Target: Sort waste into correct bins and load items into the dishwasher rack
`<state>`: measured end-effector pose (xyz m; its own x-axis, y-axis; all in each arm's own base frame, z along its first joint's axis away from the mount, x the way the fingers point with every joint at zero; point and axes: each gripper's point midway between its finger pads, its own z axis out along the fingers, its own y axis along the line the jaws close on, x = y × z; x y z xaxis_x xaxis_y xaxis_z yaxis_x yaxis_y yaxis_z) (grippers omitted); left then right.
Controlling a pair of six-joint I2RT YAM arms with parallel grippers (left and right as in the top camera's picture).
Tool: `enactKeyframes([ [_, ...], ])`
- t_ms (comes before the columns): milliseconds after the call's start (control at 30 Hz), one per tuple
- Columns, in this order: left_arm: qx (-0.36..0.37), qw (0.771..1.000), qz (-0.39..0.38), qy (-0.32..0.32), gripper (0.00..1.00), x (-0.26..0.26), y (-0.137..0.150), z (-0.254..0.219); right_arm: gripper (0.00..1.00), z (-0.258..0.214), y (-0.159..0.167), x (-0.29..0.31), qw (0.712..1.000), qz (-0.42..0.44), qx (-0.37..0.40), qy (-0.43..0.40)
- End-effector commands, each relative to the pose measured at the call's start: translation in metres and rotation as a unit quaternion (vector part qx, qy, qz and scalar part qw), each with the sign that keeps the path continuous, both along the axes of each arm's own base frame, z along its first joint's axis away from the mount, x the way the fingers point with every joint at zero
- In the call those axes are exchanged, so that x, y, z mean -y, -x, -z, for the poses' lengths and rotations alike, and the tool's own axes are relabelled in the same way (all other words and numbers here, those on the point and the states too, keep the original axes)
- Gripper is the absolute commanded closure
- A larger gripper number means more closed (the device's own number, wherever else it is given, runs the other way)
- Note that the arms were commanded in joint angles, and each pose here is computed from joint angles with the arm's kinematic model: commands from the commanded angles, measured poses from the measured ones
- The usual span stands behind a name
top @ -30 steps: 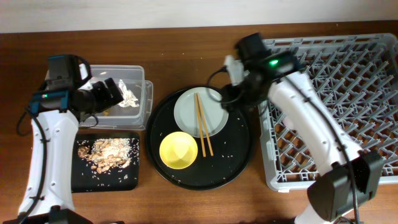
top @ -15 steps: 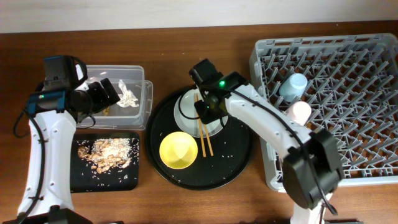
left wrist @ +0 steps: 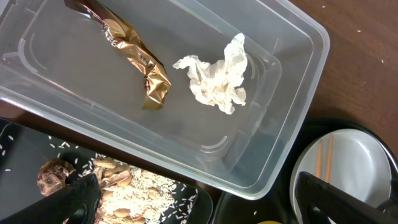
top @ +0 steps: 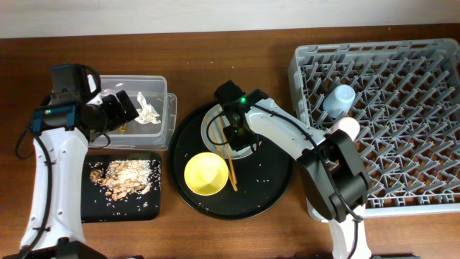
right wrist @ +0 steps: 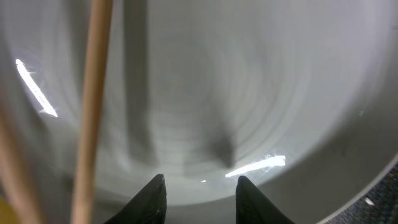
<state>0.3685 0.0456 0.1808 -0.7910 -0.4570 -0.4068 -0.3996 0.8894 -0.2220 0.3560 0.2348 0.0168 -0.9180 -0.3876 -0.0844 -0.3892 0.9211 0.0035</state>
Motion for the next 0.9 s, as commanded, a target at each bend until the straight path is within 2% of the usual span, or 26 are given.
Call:
enactKeyframes([
  [0, 0.005, 1.000, 0.000, -0.008, 0.01, -0.003, 0.001, -0.004, 0.64, 0.009, 0.004, 0.001, 1.000, 0.006, -0.011, 0.002],
  [167, 0.005, 1.000, 0.000, -0.008, 0.01, -0.003, 0.001, -0.004, 0.59, -0.001, 0.000, 0.000, 1.000, 0.006, -0.002, 0.001],
  [367, 0.005, 1.000, 0.000, -0.008, 0.00, -0.003, 0.001, -0.004, 0.58, -0.056, -0.013, -0.009, 0.999, 0.006, 0.024, -0.020],
  [500, 0.005, 1.000, 0.000, -0.008, 0.01, -0.002, 0.001, -0.004, 0.58, -0.076, -0.014, -0.031, 0.997, 0.013, 0.018, -0.079],
  [667, 0.005, 1.000, 0.000, -0.008, 0.00, -0.003, 0.001, -0.004, 0.59, -0.065, -0.012, -0.038, 0.995, 0.041, 0.014, -0.094],
  [867, 0.005, 1.000, 0.000, -0.008, 0.01, -0.002, 0.001, -0.004, 0.58, -0.027, -0.006, -0.045, 0.995, 0.031, 0.011, -0.092],
])
